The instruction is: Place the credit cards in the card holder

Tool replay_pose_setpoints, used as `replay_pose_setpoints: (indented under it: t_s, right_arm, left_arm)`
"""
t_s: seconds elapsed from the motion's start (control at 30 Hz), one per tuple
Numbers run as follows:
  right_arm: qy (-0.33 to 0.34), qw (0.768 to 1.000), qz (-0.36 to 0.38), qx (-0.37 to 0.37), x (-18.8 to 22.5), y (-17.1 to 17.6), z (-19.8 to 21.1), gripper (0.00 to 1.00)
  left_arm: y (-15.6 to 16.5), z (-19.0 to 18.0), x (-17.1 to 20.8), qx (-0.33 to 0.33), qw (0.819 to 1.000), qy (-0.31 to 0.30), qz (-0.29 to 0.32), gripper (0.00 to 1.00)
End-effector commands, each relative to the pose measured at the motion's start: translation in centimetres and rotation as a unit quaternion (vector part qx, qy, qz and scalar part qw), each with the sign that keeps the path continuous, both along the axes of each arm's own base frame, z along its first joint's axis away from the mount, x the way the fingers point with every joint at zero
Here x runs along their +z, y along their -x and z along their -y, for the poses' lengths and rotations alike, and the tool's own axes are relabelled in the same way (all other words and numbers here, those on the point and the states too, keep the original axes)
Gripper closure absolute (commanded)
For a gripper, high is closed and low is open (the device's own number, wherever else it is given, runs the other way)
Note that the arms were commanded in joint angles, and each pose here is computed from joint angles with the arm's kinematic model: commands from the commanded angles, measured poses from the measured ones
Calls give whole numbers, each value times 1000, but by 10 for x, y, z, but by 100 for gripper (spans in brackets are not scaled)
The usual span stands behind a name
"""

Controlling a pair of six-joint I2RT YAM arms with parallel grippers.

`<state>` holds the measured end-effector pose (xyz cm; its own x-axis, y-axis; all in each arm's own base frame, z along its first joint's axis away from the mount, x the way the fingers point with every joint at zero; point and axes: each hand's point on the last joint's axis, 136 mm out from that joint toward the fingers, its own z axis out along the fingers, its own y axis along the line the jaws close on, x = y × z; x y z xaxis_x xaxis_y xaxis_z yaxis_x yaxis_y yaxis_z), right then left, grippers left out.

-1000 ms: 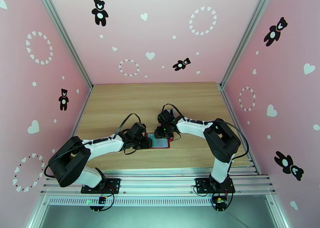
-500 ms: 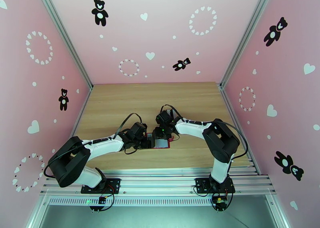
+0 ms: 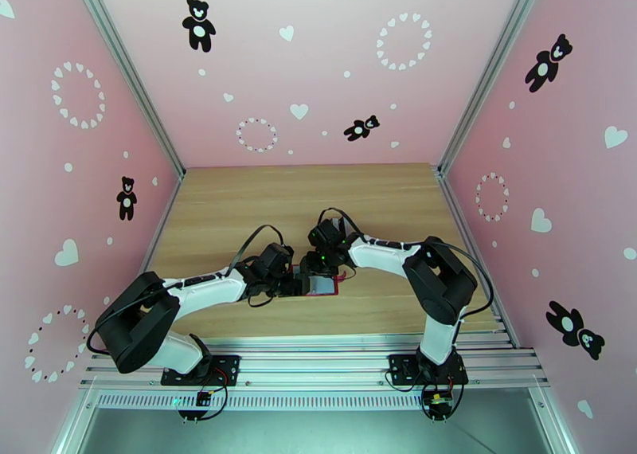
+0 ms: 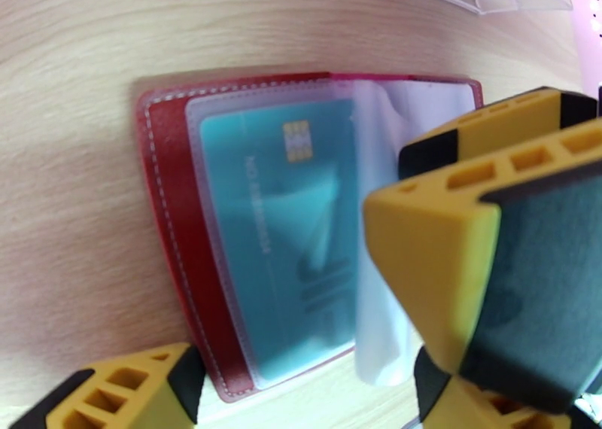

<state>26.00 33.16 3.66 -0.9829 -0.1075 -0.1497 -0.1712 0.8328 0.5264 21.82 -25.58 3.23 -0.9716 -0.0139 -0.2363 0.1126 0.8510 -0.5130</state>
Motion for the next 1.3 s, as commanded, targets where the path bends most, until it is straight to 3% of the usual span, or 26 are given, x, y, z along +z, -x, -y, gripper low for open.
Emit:
replay_pose_setpoints:
  t_s: [0.0, 0.93, 1.27]
  right_arm:
    - [-7, 1000, -19, 7, -7, 10, -5, 57]
    - [-50, 999, -10, 12, 22, 9, -23, 56]
    - [-51, 999, 4, 12, 37, 4, -17, 56]
  left_arm:
    - [1, -1, -4, -5, 1000, -14, -3, 19]
    - [5, -11, -21, 2, 999, -49, -22, 19]
    - [3, -13, -21, 4, 998, -60, -20, 37]
